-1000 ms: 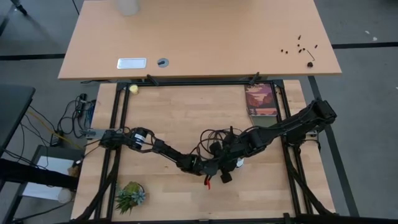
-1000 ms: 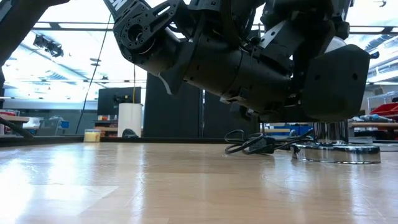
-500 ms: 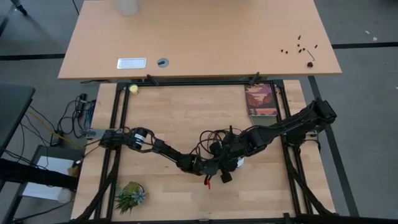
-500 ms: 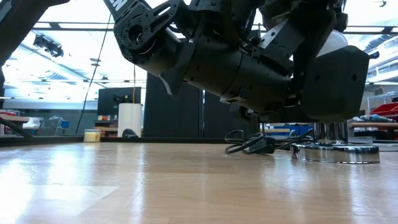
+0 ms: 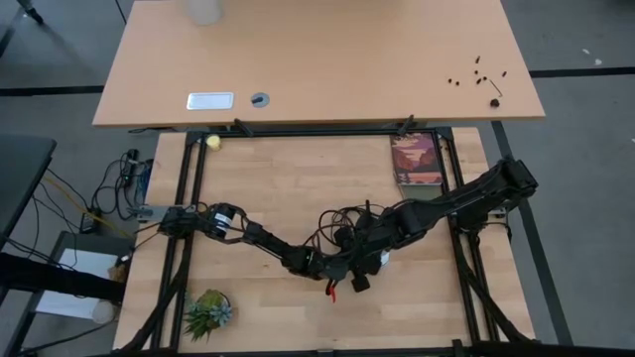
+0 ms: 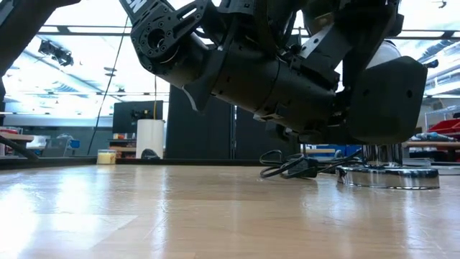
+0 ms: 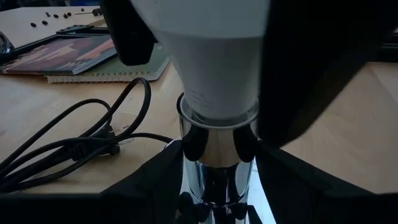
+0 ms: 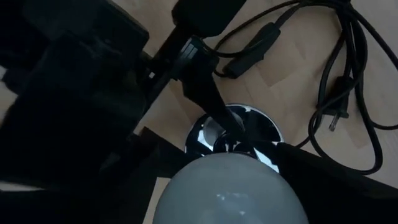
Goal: Screw lightbulb
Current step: Insert the lightbulb into the silver lamp
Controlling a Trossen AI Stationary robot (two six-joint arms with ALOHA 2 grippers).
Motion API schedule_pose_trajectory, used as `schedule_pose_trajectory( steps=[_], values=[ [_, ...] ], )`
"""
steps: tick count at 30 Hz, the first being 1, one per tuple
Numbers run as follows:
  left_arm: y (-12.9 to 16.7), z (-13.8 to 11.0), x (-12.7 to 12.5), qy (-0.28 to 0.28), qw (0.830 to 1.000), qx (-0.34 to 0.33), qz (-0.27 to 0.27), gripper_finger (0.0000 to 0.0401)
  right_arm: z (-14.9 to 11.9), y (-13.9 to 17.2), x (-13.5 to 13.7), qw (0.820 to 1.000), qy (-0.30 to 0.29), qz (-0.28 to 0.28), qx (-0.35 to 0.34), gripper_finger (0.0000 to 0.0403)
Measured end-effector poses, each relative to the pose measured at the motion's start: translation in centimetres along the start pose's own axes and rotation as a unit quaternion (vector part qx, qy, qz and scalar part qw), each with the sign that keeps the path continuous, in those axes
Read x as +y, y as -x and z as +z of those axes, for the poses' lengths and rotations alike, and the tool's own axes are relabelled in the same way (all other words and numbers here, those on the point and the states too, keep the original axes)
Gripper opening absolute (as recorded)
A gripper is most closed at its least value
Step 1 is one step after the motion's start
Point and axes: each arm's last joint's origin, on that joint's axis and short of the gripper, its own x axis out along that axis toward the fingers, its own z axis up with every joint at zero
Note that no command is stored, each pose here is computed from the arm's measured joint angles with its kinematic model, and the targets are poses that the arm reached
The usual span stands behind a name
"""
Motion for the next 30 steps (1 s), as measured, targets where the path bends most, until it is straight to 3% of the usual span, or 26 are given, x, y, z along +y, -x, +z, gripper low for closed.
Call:
schedule_pose_trajectory(
  steps=[10, 22, 26, 30],
  values=[
    [0.0, 0.0, 0.0, -0.001, 1.000, 0.002, 0.001, 0.0205, 0.1, 1.3, -0.3, 1.000, 0.002, 0.021, -0.014, 0.0331],
    [0.1, -0.1, -0.1, -0.001, 1.000, 0.004, 0.000, 0.0205, 1.4, 3.9, -0.1, 0.997, 0.058, 0.037, -0.032, 0.0330],
    [0.1, -0.2, -0.2, -0.003, 1.000, 0.005, -0.002, 0.0205, 2.0, 5.9, 0.1, 0.993, 0.106, 0.036, -0.040, 0.0328],
    [0.2, -0.3, -0.2, -0.005, 1.000, 0.009, -0.001, 0.0205, 2.1, 7.7, 0.5, 0.979, 0.194, 0.044, -0.049, 0.0323]
  ],
)
